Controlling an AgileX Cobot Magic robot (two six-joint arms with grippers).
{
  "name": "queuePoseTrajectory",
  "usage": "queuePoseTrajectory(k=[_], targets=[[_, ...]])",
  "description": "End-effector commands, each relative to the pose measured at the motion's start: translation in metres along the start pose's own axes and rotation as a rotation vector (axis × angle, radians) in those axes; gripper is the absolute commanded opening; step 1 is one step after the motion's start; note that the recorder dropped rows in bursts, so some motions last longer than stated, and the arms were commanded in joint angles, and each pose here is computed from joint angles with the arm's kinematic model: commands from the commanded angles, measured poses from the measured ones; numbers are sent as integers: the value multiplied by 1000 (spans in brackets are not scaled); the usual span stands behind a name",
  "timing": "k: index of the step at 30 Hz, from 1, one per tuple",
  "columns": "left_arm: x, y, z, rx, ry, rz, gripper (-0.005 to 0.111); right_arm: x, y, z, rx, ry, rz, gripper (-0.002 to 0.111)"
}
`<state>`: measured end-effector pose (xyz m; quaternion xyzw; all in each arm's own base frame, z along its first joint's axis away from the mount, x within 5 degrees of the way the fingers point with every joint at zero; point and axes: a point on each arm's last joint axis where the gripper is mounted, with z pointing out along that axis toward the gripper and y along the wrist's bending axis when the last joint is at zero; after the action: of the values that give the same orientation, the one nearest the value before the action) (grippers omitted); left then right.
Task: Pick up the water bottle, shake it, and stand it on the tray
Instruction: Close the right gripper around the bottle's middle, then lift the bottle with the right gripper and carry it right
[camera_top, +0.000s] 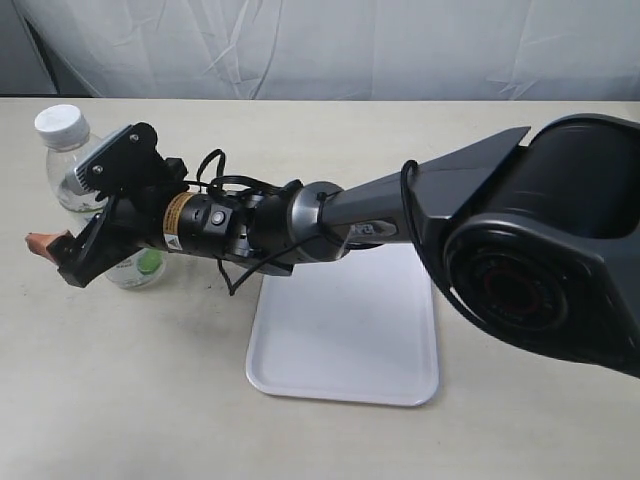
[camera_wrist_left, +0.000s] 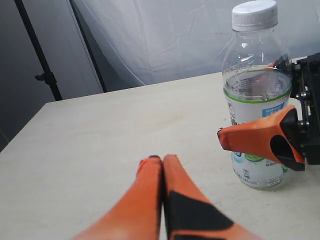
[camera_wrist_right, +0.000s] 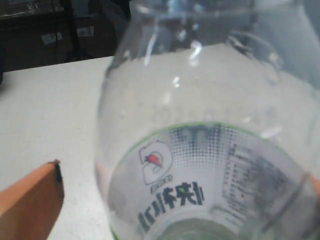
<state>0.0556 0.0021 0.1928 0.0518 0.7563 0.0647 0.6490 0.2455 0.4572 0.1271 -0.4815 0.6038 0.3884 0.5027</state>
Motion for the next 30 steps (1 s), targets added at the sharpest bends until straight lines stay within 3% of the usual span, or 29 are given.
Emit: queuePoseTrajectory(k=[1,8,10,12,14,15,16,21,30], targets=[[1,0,0,1,-5,-8,0,-1,0,0,-1,-8,-7,104],[1,0,0,1,-5,-6,0,0,-3,0,23,6,19,104],[1,0,0,1,-5,-8,0,2,-7,0,71,27,78,97],[1,0,0,1,-5,-8,0,4,-9,0,94,43,114,74],[1,0,0,1,-5,-8,0,4,-9,0,93,42,148,36],[1,0,0,1,-5,-8,0,3,-9,0,94,37,183,10],[1,0,0,1,-5,-8,0,2,-8,0,94,21,219,2],[1,0,0,1,-5,-6,0,1,-18,-2,188,-16,371,3],[1,0,0,1,-5,-6,0,-12,-18,-6,188,10,342,3]])
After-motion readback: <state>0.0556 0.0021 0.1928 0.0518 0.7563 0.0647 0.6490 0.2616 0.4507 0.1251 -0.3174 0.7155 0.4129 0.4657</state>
